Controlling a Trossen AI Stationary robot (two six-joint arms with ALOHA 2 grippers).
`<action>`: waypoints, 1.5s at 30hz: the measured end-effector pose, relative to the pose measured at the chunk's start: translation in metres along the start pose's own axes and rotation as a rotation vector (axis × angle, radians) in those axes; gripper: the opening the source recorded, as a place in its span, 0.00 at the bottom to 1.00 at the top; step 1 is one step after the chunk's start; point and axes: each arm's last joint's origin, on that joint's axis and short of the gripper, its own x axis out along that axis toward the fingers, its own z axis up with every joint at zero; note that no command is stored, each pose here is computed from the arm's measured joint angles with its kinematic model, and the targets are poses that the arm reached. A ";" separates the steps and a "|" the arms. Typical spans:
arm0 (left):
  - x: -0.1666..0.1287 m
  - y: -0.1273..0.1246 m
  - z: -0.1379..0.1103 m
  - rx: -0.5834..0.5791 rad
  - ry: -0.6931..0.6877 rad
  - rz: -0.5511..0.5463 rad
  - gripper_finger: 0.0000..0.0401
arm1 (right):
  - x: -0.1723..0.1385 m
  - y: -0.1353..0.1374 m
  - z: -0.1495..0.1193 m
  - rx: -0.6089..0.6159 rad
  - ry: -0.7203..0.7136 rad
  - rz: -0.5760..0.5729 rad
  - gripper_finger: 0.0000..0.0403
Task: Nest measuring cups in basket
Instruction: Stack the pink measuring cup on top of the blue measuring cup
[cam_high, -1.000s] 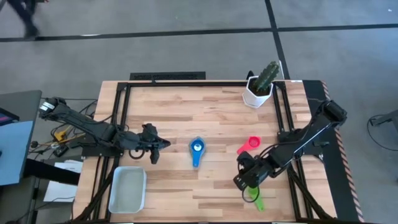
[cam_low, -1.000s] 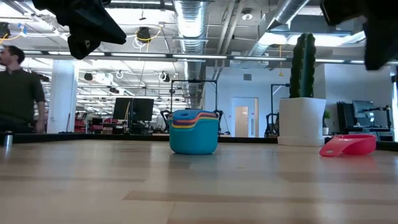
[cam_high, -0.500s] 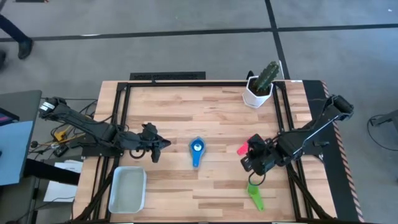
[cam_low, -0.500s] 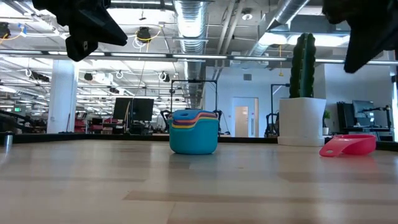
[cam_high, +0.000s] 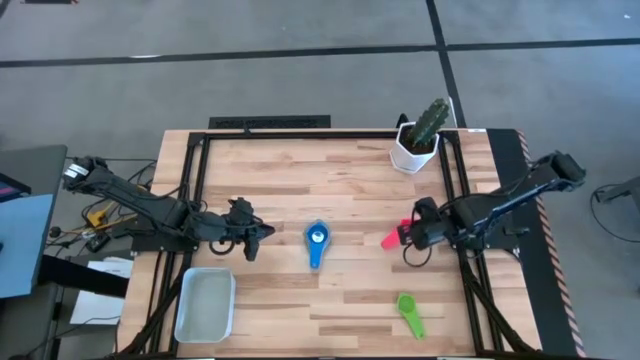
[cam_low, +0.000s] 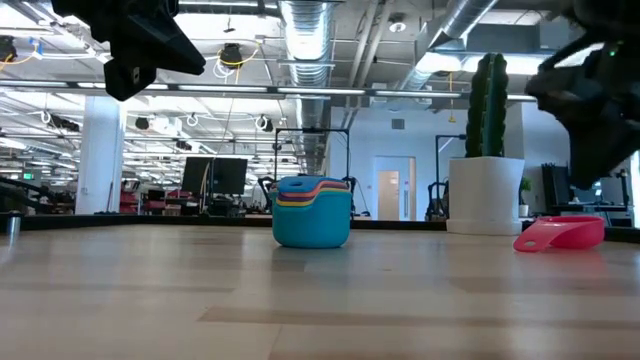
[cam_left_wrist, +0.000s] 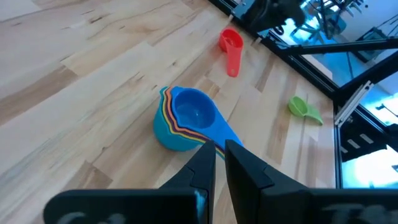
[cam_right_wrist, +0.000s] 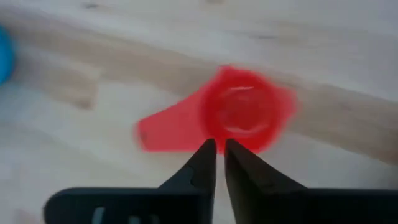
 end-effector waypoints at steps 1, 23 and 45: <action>0.000 0.000 0.000 0.000 0.000 0.000 0.06 | 0.000 -0.003 0.001 0.008 0.003 -0.032 0.15; 0.000 0.001 0.000 -0.015 -0.009 0.013 0.06 | 0.043 -0.001 0.025 -0.006 0.162 -0.290 0.44; 0.000 0.005 -0.003 -0.013 0.003 0.066 0.06 | 0.031 0.064 0.049 -0.251 0.123 -0.046 0.03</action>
